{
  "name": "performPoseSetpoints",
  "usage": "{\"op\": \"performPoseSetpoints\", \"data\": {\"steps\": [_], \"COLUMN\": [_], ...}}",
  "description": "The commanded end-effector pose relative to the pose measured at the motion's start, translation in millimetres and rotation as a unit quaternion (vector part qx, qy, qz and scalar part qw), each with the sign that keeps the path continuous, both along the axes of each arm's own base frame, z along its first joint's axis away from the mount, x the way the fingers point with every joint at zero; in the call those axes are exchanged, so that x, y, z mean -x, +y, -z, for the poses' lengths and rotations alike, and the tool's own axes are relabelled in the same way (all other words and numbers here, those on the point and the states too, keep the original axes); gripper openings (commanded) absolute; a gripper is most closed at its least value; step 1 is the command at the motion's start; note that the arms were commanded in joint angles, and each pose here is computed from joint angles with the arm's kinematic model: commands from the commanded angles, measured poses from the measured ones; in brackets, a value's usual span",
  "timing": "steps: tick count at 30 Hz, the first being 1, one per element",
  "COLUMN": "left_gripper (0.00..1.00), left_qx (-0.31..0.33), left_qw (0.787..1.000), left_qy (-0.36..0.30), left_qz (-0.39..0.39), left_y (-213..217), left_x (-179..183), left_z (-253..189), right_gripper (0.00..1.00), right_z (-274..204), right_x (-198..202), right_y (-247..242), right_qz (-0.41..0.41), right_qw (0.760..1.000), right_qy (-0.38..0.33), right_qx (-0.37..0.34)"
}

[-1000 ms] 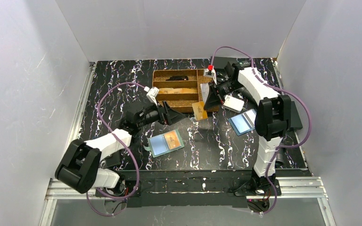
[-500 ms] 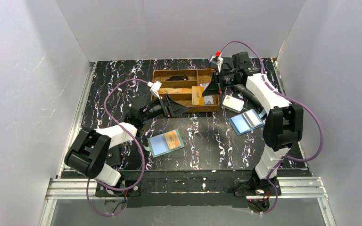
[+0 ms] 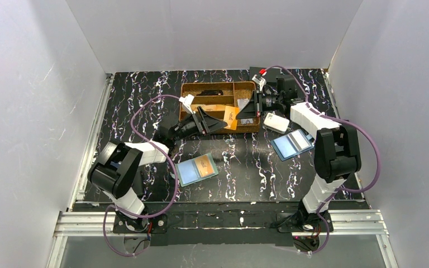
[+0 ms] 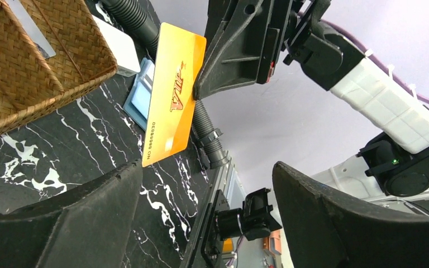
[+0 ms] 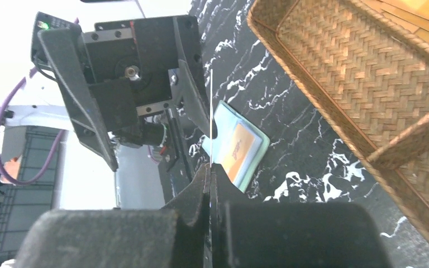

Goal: Take the credit cards out of the card holder
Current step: Remove the credit card from the card holder.

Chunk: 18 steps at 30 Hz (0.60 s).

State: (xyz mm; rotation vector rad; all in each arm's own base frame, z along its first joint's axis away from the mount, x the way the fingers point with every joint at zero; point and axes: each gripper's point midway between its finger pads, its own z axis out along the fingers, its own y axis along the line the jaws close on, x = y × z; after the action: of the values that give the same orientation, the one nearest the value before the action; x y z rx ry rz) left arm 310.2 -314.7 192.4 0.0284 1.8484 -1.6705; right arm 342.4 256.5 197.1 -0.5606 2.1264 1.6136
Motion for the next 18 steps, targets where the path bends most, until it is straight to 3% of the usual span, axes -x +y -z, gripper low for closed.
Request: {"op": "performPoseSetpoints", "data": {"steps": [1, 7, 13, 18], "left_gripper": [0.82, 0.67, 0.65, 0.42], "left_qx": [0.03, 0.034, 0.034, 0.04], "left_qw": [0.999, 0.999, 0.999, 0.999], "left_qy": [-0.023, -0.001, 0.002, 0.007], "left_qz": [-0.001, -0.001, -0.003, 0.001], "left_y": [-7.1, -12.2, -13.5, -16.0], "left_x": [-5.5, -11.5, -13.4, -14.6], "left_z": [-23.8, -15.9, -11.4, -10.0], "right_gripper": [0.01, 0.01, 0.01, 0.01], "right_z": [-42.5, -39.9, -37.5, -34.4], "right_x": [-0.8, 2.8, 3.7, 4.4], "right_y": [3.8, 4.5, 4.7, 4.6], "right_qz": [0.001, 0.002, 0.004, 0.005], "right_qw": [0.998, 0.998, 0.998, 0.998], "right_qy": [-0.041, -0.022, -0.013, -0.012], "right_qx": [-0.053, -0.064, -0.068, -0.068]}}
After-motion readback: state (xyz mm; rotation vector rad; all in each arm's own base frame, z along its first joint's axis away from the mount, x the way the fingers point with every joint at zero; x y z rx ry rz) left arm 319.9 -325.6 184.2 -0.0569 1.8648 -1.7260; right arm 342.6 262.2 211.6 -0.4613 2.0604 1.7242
